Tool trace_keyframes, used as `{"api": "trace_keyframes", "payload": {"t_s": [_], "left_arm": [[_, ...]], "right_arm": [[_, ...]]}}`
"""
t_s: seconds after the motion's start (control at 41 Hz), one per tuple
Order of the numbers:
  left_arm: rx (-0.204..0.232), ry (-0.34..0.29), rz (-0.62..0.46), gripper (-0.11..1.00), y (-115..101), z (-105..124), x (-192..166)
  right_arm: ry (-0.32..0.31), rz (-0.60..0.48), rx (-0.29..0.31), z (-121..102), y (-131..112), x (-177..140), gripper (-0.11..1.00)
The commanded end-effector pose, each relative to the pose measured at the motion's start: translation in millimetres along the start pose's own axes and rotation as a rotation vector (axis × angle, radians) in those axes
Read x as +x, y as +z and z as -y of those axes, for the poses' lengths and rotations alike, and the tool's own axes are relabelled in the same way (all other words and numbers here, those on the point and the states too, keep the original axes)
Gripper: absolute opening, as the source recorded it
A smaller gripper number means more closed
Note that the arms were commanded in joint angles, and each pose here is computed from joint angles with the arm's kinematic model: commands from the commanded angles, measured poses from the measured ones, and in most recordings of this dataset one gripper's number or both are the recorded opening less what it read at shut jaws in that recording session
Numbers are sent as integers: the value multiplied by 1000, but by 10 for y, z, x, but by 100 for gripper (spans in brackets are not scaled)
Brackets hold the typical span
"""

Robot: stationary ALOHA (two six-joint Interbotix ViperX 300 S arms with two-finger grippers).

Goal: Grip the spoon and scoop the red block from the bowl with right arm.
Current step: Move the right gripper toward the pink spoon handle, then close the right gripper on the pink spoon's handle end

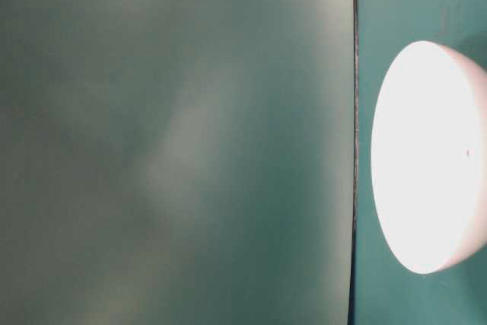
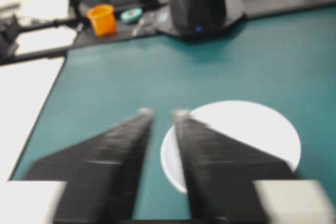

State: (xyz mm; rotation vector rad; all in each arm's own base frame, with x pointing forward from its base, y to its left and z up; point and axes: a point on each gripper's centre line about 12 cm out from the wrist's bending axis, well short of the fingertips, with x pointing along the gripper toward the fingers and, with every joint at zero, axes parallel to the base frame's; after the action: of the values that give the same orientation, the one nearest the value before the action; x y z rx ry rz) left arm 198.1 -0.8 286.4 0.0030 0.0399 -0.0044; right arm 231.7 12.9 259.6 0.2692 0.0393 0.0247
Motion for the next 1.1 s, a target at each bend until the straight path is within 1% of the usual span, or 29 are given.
{"api": "trace_keyframes", "payload": {"t_s": [0.0, 0.049, 0.073, 0.171, 0.195, 0.269, 0.317, 0.415, 0.537, 0.684, 0.806, 0.928, 1.074], "left_arm": [[3, -2, 35, 0, 126, 3, 4], [3, 0, 37, 0, 127, 0, -4], [3, 0, 38, 0, 133, 0, -4], [3, 0, 46, 0, 147, 0, -15], [2, 0, 46, 0, 148, 0, -18], [2, 0, 48, 0, 150, 0, -18], [2, 0, 49, 0, 152, 0, -21], [3, 0, 49, 0, 152, 0, -21], [3, 0, 49, 0, 152, 0, -21], [2, 0, 49, 0, 152, 0, -21], [-6, -2, 49, 0, 153, 3, -21], [-12, -1, 48, 0, 151, 0, -21], [-12, -1, 48, 0, 150, 0, -18]], "right_arm": [[14, 12, 37, -62, 4, 121, 46], [30, -12, 32, -109, -75, 182, 52], [33, -28, 30, -120, -119, 210, 53], [58, -109, 20, -217, -341, 358, 50], [62, -143, 17, -241, -430, 394, 50], [78, -212, 6, -306, -647, 464, 49], [83, -240, 4, -332, -755, 481, 49], [65, -290, 23, -329, -1015, 447, 49], [12, -316, 73, -273, -1280, 270, 49], [-37, -308, 119, -229, -1433, 9, 49], [-41, -319, 135, -268, -1506, -106, 49], [-27, -347, 125, -322, -1577, -153, 49], [-38, -376, 94, -305, -1664, -158, 49]]}}
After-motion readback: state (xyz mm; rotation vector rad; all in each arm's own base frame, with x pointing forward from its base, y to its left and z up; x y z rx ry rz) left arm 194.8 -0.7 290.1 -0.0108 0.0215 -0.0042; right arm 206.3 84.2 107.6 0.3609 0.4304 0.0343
